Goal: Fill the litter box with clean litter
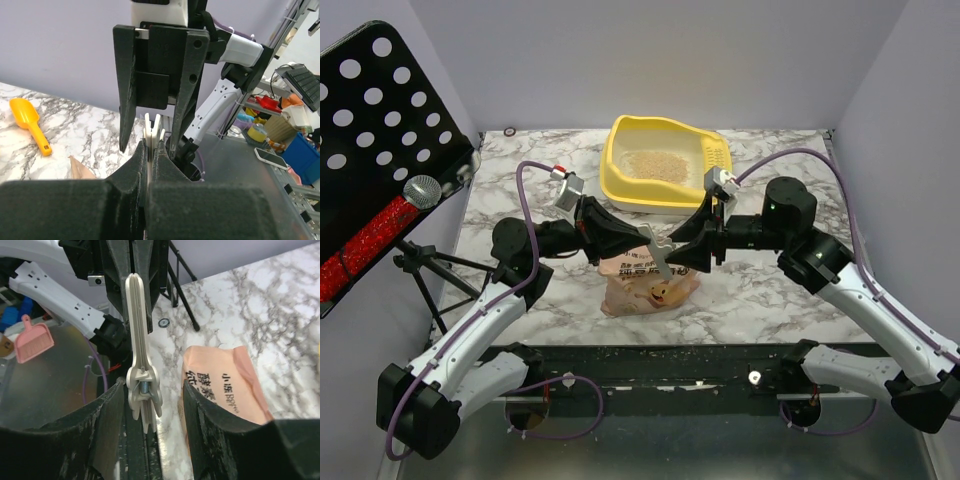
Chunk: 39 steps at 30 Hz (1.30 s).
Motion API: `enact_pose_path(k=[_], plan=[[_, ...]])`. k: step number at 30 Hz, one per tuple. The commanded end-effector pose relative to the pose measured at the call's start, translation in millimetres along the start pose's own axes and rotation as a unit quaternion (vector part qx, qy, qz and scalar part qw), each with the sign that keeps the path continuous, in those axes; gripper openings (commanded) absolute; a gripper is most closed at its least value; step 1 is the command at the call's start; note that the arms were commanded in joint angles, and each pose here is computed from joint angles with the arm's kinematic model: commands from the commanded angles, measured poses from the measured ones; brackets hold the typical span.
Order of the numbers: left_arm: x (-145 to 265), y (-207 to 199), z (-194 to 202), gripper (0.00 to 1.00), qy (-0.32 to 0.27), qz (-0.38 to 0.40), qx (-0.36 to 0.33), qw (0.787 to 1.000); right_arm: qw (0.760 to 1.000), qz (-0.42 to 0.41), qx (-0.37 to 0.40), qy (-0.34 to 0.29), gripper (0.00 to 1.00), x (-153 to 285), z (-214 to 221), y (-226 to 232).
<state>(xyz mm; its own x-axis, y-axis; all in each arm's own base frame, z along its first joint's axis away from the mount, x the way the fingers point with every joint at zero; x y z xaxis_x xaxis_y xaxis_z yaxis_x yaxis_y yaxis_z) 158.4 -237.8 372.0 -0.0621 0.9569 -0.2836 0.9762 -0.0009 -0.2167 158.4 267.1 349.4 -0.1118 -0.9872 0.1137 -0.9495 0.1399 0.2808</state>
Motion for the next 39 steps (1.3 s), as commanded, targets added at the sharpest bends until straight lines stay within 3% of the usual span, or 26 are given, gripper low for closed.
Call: enact_pose_path(k=[1, 3, 5, 8, 10, 15, 20, 28, 39], plan=[[1.3, -11.0, -4.2, 0.0, -0.005, 0.023, -0.024, 0.999, 0.999, -0.034, -0.007, 0.003, 0.43, -7.0, 3.5, 4.5], [1.5, -12.0, -4.6, 0.0, -0.005, 0.024, -0.026, 0.999, 1.0, -0.016, -0.002, -0.005, 0.0, -6.2, 1.4, 0.4], [1.5, -10.8, -4.5, 0.05, -0.004, 0.021, -0.029, 0.999, 1.0, -0.005, 0.007, -0.017, 0.0, -2.1, -2.0, 0.9], [2.3, 1.7, 2.3, 0.38, 0.021, -0.022, -0.024, 0.999, 0.999, 0.029, 0.024, -0.036, 0.0, 8.7, -9.0, 0.8], [6.7, 13.8, 8.0, 0.44, 0.052, -0.074, -0.038, 0.995, 0.997, 0.061, 0.035, -0.04, 0.0, 16.9, -11.9, -2.2], [20.0, 29.0, 14.4, 0.45, 0.105, -0.147, -0.075, 0.981, 0.991, 0.124, 0.049, -0.029, 0.0, 30.9, -18.8, -11.0], [43.0, 48.5, 47.2, 0.45, 0.173, -0.207, -0.086, 0.959, 0.981, 0.173, 0.085, -0.006, 0.0, 40.5, -25.8, -23.2], [60.9, 64.6, 109.7, 0.44, 0.296, -0.226, -0.118, 0.92, 0.975, 0.185, 0.119, 0.033, 0.0, 44.0, -25.6, -29.9], [69.1, 59.5, 144.8, 0.46, 0.352, -0.212, -0.136, 0.902, 0.974, 0.183, 0.106, 0.078, 0.0, 38.1, -2.3, -40.4]])
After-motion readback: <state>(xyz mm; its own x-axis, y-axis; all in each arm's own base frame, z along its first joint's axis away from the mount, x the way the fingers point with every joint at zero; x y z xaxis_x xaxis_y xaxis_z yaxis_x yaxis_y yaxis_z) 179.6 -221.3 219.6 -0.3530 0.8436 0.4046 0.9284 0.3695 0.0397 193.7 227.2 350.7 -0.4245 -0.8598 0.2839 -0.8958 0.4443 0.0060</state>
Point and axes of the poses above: each gripper's point midway between its finger pads, its own x axis back along the fingers, its own y axis along the line the jaws close on, z = x × y, the point moved 3 cm from there along x, back along the fingers, and after that the axes turned 5 degrees about -x, right-handed, at the moved point
